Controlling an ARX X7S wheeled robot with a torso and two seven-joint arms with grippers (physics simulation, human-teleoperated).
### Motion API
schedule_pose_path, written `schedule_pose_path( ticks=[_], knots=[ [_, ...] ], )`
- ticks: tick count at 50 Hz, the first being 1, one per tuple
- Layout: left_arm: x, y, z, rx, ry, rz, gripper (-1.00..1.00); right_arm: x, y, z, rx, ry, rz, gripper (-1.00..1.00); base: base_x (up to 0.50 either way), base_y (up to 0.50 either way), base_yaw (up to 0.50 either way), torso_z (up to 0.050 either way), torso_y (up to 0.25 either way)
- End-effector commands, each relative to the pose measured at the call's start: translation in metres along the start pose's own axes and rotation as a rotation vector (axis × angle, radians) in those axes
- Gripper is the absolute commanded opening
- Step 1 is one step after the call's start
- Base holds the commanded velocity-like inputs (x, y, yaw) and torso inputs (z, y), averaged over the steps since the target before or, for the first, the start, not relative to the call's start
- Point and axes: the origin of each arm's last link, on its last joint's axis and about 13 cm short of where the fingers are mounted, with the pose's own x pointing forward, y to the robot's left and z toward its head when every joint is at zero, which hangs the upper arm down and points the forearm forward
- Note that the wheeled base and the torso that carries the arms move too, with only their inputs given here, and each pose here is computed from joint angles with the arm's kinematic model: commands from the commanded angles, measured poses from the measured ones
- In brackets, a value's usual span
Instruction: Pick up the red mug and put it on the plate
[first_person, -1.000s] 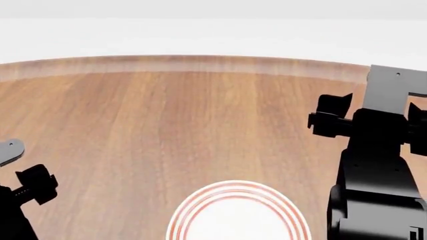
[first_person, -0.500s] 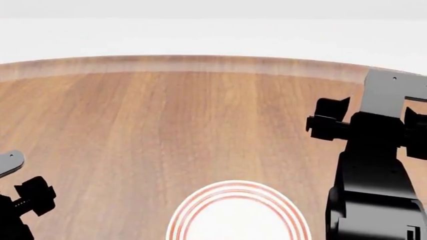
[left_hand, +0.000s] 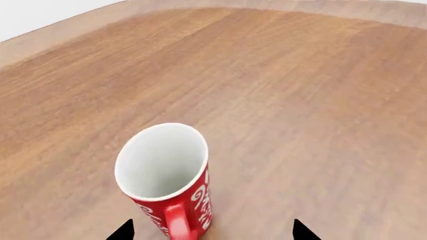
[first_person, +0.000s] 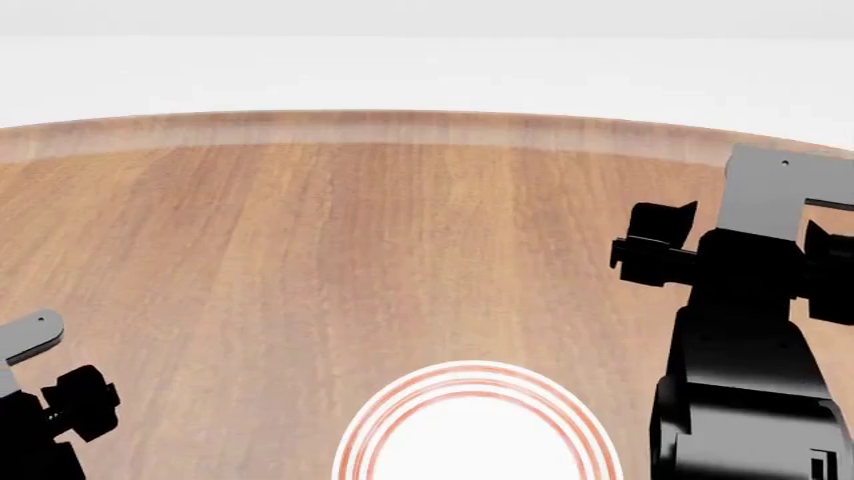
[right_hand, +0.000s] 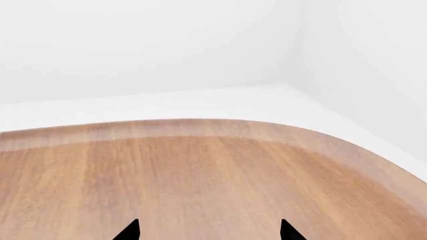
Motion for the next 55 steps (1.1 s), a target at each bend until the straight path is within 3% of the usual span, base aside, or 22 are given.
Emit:
schedule_pose_path(
  ticks=[1,24,55],
  knots=[
    [0.011,-0.002,-0.006,0.004,0.037,0.024,1.00,0.001,0.000,-0.001,0.000,0.006,0.001,1.00,0.00,0.00,0.00,0.000,0.000],
    [0.028,-0.004,-0.015,-0.004,0.087,0.060,1.00,0.004,0.001,-0.007,0.001,0.019,0.004,1.00,0.00,0.00,0.00,0.000,0.000],
    [0.030,0.005,-0.024,0.019,0.120,0.105,1.00,0.006,0.003,-0.012,-0.001,0.028,0.010,1.00,0.00,0.00,0.00,0.000,0.000]
  ],
)
